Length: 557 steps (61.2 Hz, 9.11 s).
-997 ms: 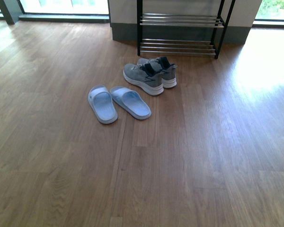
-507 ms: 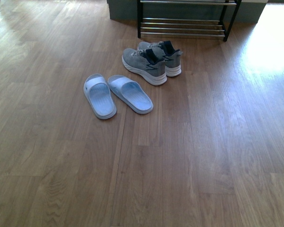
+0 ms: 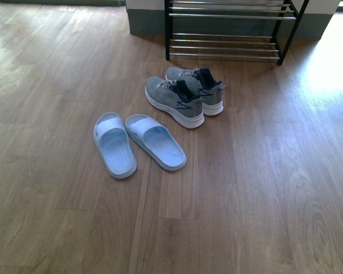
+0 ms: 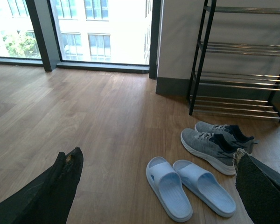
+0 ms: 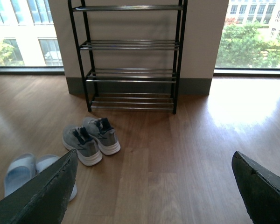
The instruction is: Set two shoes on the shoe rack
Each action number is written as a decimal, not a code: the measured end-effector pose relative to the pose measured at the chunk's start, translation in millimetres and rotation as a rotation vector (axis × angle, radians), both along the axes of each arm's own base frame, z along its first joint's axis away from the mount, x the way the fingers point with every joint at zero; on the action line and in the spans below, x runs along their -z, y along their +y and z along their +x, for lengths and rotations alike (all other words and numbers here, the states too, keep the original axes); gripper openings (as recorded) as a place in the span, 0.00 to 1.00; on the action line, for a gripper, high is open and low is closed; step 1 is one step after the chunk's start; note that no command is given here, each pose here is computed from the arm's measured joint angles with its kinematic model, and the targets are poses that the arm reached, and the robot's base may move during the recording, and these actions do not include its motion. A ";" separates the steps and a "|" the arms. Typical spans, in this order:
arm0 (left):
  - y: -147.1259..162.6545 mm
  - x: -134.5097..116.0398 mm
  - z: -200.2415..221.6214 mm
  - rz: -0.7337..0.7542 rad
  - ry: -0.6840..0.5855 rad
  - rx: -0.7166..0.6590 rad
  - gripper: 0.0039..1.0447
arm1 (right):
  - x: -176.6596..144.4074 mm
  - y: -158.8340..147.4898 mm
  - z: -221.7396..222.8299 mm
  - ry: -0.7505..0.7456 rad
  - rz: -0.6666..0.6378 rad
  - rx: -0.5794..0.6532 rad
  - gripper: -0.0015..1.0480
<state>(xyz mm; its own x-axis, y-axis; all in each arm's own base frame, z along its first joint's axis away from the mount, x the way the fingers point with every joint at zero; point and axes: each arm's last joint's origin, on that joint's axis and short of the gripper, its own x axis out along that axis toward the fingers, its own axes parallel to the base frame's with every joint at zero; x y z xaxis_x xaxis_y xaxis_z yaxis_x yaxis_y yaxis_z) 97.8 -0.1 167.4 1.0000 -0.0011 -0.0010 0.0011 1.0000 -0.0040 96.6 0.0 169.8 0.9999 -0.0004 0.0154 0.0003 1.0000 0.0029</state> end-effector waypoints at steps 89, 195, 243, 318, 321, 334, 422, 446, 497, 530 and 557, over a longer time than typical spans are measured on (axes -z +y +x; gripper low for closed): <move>0.0 0.0 0.0 0.000 0.000 0.000 0.91 | 1.1 9.5 12.7 0.137 0.086 -0.305 0.91; 0.0 0.0 0.0 0.000 0.000 0.000 0.91 | 287.5 106.3 362.3 0.862 -0.189 -0.281 0.91; 0.0 0.0 0.0 0.000 0.000 0.000 0.91 | 300.7 123.8 360.5 0.922 -0.248 -0.450 0.05; 0.0 0.0 0.0 0.000 0.000 0.000 0.91 | -39.6 -26.0 94.5 0.349 0.436 -0.173 0.05; 0.0 0.0 0.0 0.000 0.000 0.000 0.91 | -46.0 -32.2 86.0 0.321 0.450 -0.162 0.05; 0.0 0.0 0.0 0.000 0.000 0.000 0.91 | -52.8 -55.0 57.9 0.244 0.484 -0.116 0.05; -6.6 -18.4 58.4 -0.055 0.435 -0.395 0.91 | -52.3 -55.8 56.7 0.243 0.489 -0.118 0.05; -76.2 113.6 181.9 -0.214 0.834 -0.236 0.91 | -52.3 -55.8 56.7 0.243 0.489 -0.118 0.05; -99.7 289.6 242.8 -0.395 1.096 -0.396 0.91 | -52.3 -55.8 56.7 0.243 0.489 -0.118 0.05; -124.6 255.4 244.8 -0.416 1.076 -0.327 0.91 | -52.3 -55.8 56.7 0.243 0.489 -0.118 0.05; -128.6 295.2 255.2 -0.398 1.144 -0.372 0.91 | -52.3 -55.8 56.7 0.243 0.489 -0.118 0.05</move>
